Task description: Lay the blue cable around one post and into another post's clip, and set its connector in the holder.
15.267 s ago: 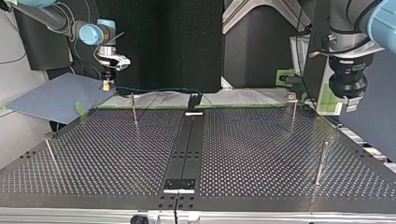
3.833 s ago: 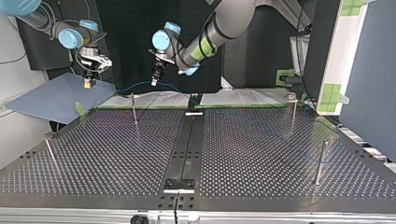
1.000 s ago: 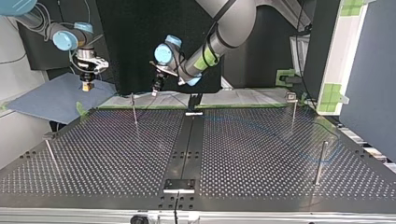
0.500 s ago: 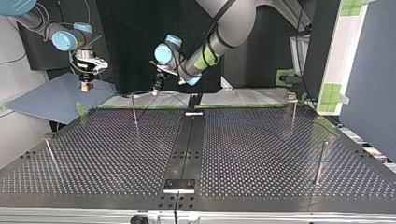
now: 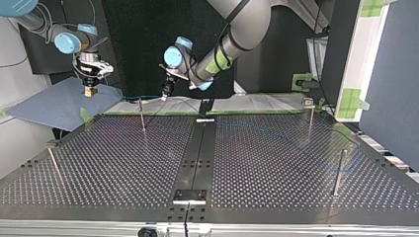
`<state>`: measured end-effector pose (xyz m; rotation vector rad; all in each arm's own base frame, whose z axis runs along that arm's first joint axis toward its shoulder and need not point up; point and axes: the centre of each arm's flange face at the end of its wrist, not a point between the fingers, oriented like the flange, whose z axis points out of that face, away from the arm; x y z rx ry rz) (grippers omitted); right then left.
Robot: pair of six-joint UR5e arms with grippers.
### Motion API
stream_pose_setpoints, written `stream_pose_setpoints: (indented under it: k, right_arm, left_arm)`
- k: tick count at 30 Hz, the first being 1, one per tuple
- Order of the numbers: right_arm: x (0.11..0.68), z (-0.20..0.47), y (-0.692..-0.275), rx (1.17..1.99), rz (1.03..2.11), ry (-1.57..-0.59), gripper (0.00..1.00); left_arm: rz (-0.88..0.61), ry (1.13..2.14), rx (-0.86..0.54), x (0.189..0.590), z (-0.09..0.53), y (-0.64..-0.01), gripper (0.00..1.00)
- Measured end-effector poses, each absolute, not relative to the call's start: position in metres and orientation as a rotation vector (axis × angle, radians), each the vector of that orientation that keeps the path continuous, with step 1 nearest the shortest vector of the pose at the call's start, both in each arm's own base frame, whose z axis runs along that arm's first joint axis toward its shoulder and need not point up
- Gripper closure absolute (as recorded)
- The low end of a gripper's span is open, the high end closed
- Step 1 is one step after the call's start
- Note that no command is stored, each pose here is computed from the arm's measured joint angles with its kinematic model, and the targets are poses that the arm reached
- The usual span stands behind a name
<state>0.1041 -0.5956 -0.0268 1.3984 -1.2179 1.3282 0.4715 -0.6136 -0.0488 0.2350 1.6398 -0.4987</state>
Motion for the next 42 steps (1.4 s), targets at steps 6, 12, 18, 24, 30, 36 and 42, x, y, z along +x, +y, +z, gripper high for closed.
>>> stream_pose_setpoints:
  k: [6,12,18,24,30,36,42]
  right_arm:
    - [0.106,-0.027,-0.595,1.405,1.326,-1.217,1.0]
    - [0.106,-0.027,-0.595,1.406,1.326,-1.216,1.0]
    - [0.107,-0.027,-0.595,1.405,1.328,-1.213,1.0]
    - [0.107,-0.026,-0.597,1.404,1.33,-1.212,1.0]
    - [0.107,-0.025,-0.598,1.4,1.333,-1.211,1.0]
    - [0.107,-0.025,-0.599,1.4,1.332,-1.21,1.0]
    - [0.107,-0.025,-0.6,1.402,1.331,-1.207,1.0]
  left_arm:
    - [-0.496,1.652,0.245,0.47,-0.059,-0.612,1.0]
    - [-0.498,1.654,0.249,0.47,-0.065,-0.612,1.0]
    - [-0.505,1.641,0.24,0.476,-0.059,-0.615,1.0]
    - [-0.502,1.635,0.23,0.485,-0.056,-0.612,1.0]
    - [-0.496,1.642,0.229,0.489,-0.061,-0.609,1.0]
    - [-0.494,1.647,0.231,0.492,-0.063,-0.61,1.0]
    - [-0.496,1.642,0.229,0.496,-0.058,-0.613,1.0]
